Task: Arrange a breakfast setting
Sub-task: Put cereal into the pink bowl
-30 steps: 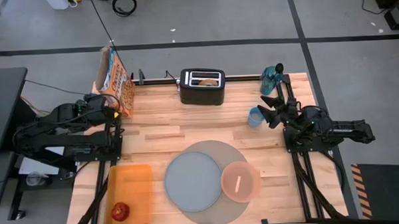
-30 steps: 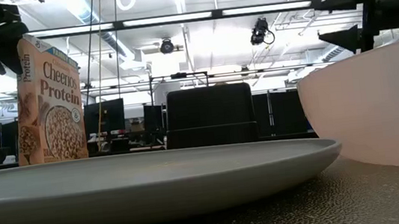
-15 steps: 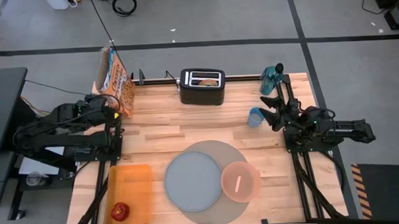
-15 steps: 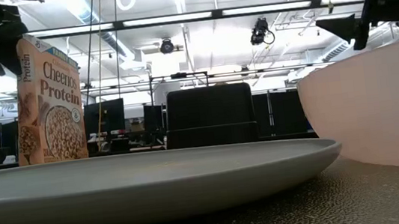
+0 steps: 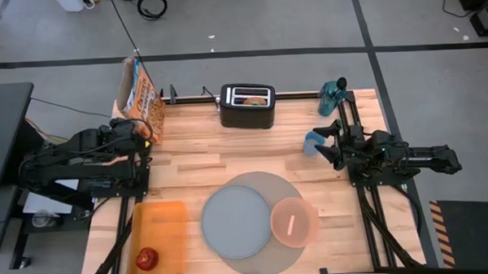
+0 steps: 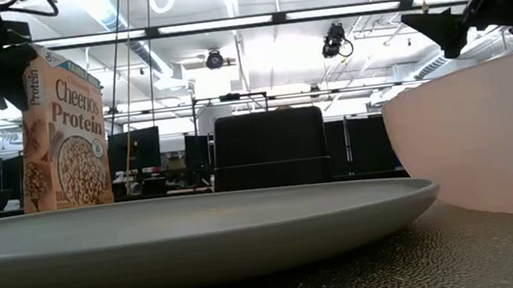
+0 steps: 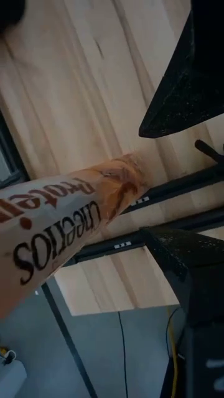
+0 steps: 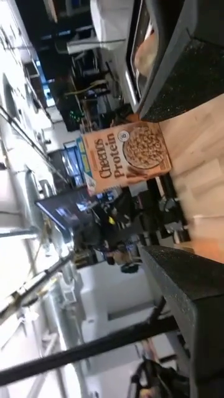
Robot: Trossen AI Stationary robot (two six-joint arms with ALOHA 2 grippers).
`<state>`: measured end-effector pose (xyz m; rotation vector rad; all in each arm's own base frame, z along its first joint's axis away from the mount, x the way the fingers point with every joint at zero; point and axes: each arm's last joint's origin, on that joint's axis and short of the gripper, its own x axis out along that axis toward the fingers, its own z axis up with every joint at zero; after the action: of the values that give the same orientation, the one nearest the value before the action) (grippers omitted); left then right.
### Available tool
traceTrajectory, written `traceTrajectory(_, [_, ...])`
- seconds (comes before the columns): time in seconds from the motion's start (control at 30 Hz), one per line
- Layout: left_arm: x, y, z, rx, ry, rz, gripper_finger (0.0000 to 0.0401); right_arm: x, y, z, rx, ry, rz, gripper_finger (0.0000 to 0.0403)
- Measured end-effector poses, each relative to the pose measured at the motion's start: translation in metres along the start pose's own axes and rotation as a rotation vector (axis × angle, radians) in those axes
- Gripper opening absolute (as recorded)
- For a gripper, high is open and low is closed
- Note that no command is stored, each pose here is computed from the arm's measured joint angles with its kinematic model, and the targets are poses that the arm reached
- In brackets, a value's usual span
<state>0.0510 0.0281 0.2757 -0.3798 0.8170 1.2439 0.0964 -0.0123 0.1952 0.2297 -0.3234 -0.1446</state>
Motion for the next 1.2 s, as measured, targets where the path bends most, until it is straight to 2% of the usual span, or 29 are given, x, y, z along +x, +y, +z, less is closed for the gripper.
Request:
traceTrajectory(0.2, [0.000,-0.003,0.002,-0.041,-0.016,-0.013,0.0254,0.002,0.001,-0.002,-0.036,0.027,0.043,0.0348])
traceTrajectory(0.33, [0.002,-0.002,0.003,-0.076,-0.012,0.011,0.0254,0.002,0.003,0.003,-0.102,-0.033,0.068,0.0348])
traceTrajectory(0.5, [0.004,-0.007,0.010,-0.155,-0.033,-0.006,0.0268,0.000,0.009,0.014,-0.178,-0.141,0.159,0.0346])
traceTrajectory(0.6, [0.006,-0.011,0.014,-0.172,-0.044,-0.008,0.0282,0.001,0.012,0.020,-0.224,-0.144,0.206,0.0346])
traceTrajectory(0.83, [0.014,-0.013,0.020,-0.204,-0.027,0.087,0.0305,0.001,0.013,0.016,-0.265,-0.089,0.275,0.0346])
traceTrajectory(1.2, [0.031,-0.023,0.033,-0.296,-0.021,0.199,0.0306,0.001,0.010,0.001,-0.381,-0.024,0.295,0.0346])
